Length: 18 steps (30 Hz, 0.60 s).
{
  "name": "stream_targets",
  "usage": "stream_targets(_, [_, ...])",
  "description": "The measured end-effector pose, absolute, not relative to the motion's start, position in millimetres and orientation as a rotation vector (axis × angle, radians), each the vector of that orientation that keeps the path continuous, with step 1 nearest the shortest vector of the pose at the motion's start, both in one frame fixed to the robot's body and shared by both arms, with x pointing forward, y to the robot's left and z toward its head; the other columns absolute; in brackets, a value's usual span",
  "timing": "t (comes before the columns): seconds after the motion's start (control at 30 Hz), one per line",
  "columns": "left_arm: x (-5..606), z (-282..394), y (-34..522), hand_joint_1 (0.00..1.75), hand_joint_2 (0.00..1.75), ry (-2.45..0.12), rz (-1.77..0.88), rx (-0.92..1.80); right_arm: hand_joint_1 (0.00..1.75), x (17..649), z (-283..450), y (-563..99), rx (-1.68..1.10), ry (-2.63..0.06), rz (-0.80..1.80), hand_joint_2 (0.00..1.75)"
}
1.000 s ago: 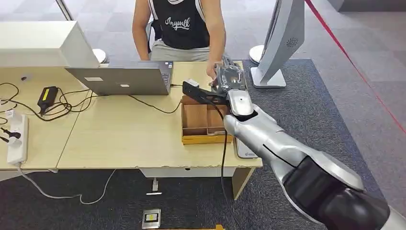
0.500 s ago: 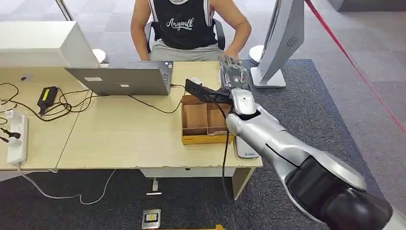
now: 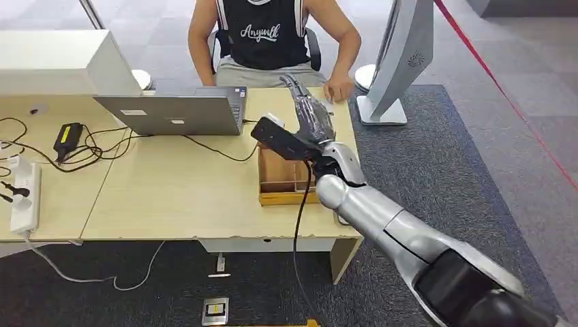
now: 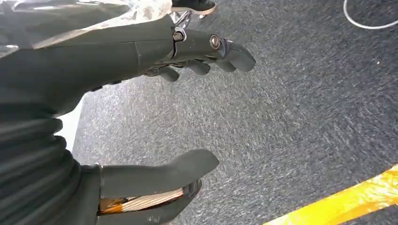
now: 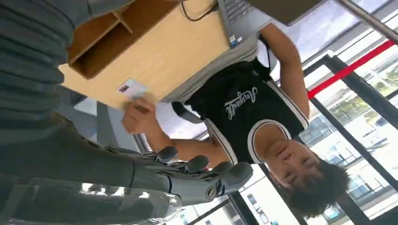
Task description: Pass the card to the sensor for recognition and then transmit it.
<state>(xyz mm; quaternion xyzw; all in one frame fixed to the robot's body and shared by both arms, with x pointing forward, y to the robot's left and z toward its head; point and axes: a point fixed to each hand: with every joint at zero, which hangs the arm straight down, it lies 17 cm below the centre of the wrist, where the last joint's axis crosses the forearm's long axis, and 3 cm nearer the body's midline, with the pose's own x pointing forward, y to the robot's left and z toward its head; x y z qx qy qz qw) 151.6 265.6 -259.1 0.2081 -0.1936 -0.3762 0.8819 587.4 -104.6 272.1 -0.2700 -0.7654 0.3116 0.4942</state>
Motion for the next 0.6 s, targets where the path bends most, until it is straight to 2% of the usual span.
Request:
stream_targets(0.27, [143, -261, 270, 0.00, 1.75, -0.384, -0.779, 0.445, 0.00, 546, 233, -115, -0.590, -1.846, 0.746, 1.75])
stream_targets(0.6, [143, -261, 272, 0.00, 1.75, -0.385, -0.771, 0.450, 0.00, 522, 176, -118, -0.721, -1.699, 1.008, 1.75])
